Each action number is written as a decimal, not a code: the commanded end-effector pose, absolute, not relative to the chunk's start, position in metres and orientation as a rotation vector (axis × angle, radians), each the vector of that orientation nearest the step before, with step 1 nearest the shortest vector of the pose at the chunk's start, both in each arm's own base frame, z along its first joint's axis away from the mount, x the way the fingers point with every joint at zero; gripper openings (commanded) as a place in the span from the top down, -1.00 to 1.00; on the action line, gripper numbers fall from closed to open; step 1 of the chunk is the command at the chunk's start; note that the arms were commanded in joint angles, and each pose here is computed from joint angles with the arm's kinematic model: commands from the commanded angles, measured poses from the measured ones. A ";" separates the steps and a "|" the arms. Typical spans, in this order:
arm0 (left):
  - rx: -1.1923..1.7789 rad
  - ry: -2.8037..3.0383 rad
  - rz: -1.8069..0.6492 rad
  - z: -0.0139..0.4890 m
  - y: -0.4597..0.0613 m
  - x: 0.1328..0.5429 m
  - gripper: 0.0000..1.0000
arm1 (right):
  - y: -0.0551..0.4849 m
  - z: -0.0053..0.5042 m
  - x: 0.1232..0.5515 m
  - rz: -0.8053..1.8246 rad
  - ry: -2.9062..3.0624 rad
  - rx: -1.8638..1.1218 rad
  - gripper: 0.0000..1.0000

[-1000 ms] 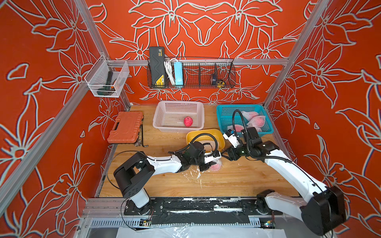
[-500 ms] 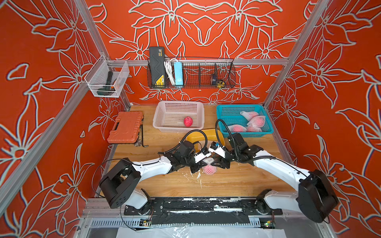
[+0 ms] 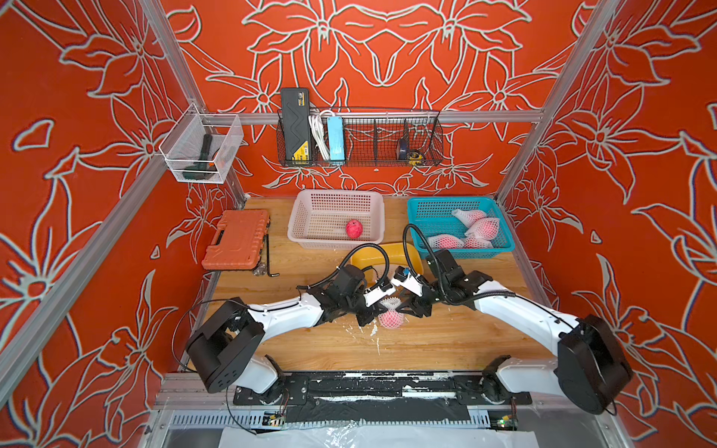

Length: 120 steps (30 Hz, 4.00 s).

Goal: Remove foam nets from apples
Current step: Remove the foam net from the apple.

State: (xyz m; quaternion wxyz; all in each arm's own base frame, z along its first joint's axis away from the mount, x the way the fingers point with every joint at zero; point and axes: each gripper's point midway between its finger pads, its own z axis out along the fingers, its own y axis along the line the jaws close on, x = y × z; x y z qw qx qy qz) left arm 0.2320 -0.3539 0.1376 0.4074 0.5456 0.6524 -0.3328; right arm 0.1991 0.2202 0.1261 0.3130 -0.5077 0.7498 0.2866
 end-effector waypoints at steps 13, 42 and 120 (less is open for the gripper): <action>1.355 1.605 -0.877 0.155 -0.351 0.231 0.85 | 0.245 0.130 0.190 0.819 1.886 -1.450 0.54; 1.316 1.847 -0.752 0.107 -0.315 0.234 -0.10 | 0.256 0.136 0.197 0.845 1.881 -1.469 0.91; 1.231 1.723 -0.911 0.171 -0.300 0.234 0.91 | 0.285 0.135 0.195 0.950 1.725 -1.595 -0.29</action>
